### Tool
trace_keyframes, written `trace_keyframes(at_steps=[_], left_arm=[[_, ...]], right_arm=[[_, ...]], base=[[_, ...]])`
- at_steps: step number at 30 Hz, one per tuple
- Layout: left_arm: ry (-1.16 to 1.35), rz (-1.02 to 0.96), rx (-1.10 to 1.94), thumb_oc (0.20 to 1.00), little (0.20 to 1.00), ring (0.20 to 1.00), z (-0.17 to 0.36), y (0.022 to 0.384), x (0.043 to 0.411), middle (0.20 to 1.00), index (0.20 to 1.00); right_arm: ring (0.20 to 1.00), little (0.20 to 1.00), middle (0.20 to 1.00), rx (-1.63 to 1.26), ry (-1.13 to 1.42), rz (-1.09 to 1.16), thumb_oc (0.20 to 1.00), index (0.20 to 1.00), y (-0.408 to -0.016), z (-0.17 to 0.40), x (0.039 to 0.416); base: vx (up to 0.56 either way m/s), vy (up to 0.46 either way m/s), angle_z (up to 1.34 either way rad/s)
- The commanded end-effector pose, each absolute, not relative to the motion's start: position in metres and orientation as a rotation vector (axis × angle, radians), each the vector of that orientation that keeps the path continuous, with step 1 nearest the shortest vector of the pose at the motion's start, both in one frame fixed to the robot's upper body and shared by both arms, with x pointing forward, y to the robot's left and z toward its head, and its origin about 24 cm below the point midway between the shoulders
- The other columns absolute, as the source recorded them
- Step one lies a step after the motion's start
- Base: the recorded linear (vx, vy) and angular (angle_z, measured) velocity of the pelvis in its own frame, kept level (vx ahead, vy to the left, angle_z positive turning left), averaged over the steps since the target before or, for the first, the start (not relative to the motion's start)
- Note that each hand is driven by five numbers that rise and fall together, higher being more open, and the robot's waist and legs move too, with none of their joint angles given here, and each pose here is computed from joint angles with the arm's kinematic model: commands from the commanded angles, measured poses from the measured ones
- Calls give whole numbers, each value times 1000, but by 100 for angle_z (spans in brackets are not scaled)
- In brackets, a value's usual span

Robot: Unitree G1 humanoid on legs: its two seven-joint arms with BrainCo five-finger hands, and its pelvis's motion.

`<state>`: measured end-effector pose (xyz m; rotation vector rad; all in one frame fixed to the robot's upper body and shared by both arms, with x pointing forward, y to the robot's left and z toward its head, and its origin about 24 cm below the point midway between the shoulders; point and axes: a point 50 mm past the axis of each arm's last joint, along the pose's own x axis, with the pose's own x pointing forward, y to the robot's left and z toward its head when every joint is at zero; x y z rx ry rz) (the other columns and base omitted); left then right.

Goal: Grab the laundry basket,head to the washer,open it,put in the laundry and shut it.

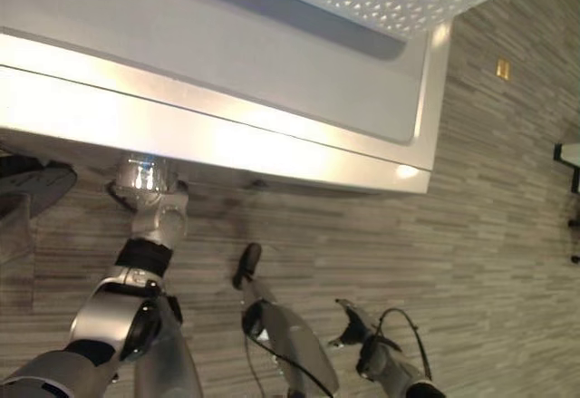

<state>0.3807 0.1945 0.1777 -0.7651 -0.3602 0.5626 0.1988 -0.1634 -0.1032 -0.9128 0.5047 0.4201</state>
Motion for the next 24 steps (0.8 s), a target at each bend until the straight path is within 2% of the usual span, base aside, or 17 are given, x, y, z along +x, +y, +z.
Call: trace_keyframes(at_steps=[1,4,7,8,12,15,18,20,22,24], left_arm=[[-795,260,-973,200,200,200,321,176,374,200,200],[-910,131,-1164,200,200,200,377,165,360,200,200],[-1047,-121,-1356,200,200,200,429,127,324,200,200],[-1056,-259,-1347,200,200,200,444,96,306,200,200],[-1072,-402,-1239,200,200,200,461,74,293,200,200],[-1019,-229,-778,200,200,200,464,82,323,200,200],[-911,25,86,200,200,200,466,137,359,200,200],[-828,177,477,200,200,200,463,157,367,200,200],[-798,230,571,200,200,200,454,160,373,200,200],[-819,211,431,200,200,200,450,158,374,200,200]], right_arm=[[1000,1000,1000,-876,416,339,1000,1000,-168,-81,221],[1000,1000,1000,-881,398,288,1000,1000,-178,-73,231],[1000,1000,1000,-875,358,197,1000,1000,-192,-58,244],[1000,1000,1000,-878,334,184,1000,1000,-196,-52,246],[1000,1000,1000,-882,240,170,1000,1000,-201,-30,255],[1000,1000,1000,-880,187,112,1000,1000,-218,-11,262],[1000,1000,1000,-868,169,65,1000,1000,-239,2,266],[1000,1000,1000,-888,168,72,1000,1000,-243,6,268],[1000,1000,1000,-900,155,90,1000,1000,-240,6,269],[1000,1000,1000,-874,140,76,1000,1000,-238,8,270]], base=[[-23,-36,4],[-2,-43,17],[57,-44,29],[71,-20,37],[31,10,14],[3,16,0],[4,70,-8],[9,69,-15],[15,41,-5],[11,32,9]])
